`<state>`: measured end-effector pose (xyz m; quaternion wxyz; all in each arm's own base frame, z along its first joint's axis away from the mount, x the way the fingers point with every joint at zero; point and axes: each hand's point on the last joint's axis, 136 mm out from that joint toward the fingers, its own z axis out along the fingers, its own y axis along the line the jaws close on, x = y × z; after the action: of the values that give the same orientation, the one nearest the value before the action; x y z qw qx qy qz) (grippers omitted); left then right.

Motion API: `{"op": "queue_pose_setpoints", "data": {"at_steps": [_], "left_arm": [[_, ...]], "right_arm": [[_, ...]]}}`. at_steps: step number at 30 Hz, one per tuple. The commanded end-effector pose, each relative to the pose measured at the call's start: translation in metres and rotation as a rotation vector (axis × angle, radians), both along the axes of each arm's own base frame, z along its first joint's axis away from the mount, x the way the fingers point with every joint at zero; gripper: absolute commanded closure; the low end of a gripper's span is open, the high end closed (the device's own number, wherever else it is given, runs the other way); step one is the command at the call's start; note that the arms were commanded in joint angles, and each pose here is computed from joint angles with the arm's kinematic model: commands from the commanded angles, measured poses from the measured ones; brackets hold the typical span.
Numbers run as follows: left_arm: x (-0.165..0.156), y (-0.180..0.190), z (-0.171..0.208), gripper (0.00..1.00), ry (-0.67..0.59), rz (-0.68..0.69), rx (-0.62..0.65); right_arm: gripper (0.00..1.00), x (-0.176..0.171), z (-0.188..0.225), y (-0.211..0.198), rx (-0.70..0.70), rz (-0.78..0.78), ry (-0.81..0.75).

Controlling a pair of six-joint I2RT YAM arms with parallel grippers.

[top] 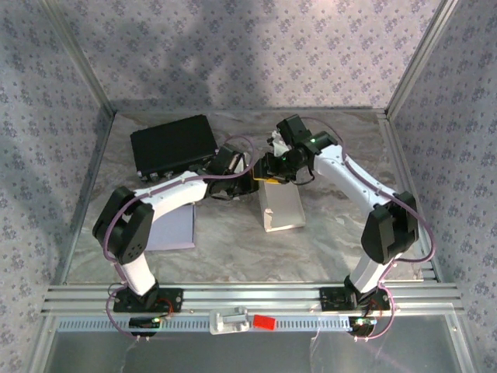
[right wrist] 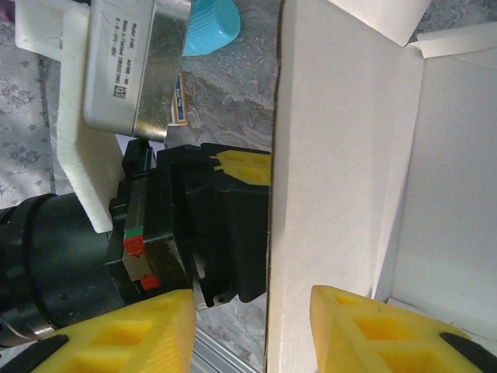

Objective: Fold the paper box

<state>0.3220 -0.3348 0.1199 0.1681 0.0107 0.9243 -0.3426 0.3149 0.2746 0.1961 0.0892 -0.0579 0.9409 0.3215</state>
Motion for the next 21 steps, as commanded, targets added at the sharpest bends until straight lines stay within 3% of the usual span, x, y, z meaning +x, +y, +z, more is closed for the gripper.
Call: {"op": "queue_pose_setpoints", "data": {"at_steps": [1, 8, 12, 14, 16, 21], "left_arm": [[0.002, -0.006, 0.007, 0.98, -0.008, -0.011, -0.022], [0.001, -0.003, 0.009, 0.98, -0.011, -0.011, -0.021], [0.001, -0.003, 0.010, 0.98, -0.015, -0.012, -0.021], [0.001, -0.003, 0.011, 0.96, -0.018, -0.014, -0.025], [0.001, 0.000, 0.014, 0.94, -0.025, -0.012, -0.027], [0.005, 0.027, 0.027, 0.88, -0.082, 0.038, 0.029]], "right_arm": [[0.60, -0.002, 0.000, 0.003, -0.028, 0.028, 0.001], [0.66, 0.005, -0.005, 0.001, -0.052, -0.009, -0.001], [0.89, 0.010, -0.009, -0.002, -0.059, -0.046, 0.011], [0.95, 0.013, -0.011, -0.005, -0.062, -0.080, 0.021], [1.00, 0.018, -0.006, -0.010, -0.055, -0.147, 0.018], [1.00, 0.036, 0.014, -0.038, -0.026, -0.456, -0.010]]}}
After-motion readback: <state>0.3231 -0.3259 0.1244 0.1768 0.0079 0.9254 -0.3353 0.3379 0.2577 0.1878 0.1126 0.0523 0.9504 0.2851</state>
